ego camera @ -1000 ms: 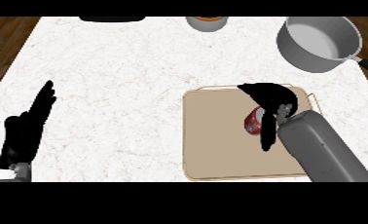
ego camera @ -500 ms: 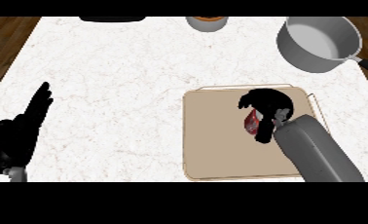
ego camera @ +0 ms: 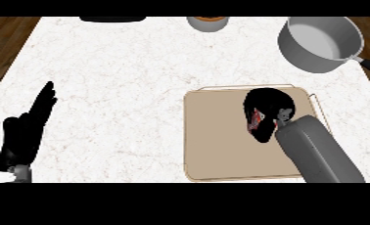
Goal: Pick the can from the tray and place it in the pot
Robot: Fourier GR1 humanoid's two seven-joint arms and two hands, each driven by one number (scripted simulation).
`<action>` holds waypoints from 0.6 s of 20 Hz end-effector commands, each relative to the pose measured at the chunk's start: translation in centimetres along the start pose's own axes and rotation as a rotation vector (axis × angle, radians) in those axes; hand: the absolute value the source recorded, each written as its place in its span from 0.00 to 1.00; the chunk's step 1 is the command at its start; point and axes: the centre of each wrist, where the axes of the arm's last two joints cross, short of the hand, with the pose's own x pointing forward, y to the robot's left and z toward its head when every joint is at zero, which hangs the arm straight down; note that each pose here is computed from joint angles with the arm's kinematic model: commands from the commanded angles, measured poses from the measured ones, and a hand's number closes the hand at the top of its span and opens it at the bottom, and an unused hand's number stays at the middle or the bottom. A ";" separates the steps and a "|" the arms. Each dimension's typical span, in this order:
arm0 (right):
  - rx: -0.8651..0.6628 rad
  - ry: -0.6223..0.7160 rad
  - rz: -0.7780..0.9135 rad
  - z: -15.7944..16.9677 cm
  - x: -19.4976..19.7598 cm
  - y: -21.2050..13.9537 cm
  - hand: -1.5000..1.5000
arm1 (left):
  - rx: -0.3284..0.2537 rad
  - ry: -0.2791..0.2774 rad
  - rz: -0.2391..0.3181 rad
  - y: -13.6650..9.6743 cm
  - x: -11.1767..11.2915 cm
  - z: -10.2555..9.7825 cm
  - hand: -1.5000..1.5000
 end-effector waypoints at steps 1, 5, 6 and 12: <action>-0.057 0.051 -0.079 -0.4 -0.5 -1.4 1.00 | -0.003 0.006 -0.010 0.0 -0.1 0.1 0.50; -0.245 0.318 -0.385 -2.8 0.6 -3.6 1.00 | -0.021 -0.017 -0.009 -0.5 0.2 -0.1 0.50; -0.324 0.358 -0.459 -2.1 -0.7 -5.1 1.00 | -0.028 -0.039 0.001 -1.0 1.3 -0.6 0.50; -0.532 0.527 -0.408 -3.4 2.2 -9.4 1.00 | -0.039 -0.032 -0.010 0.7 1.8 -0.7 0.50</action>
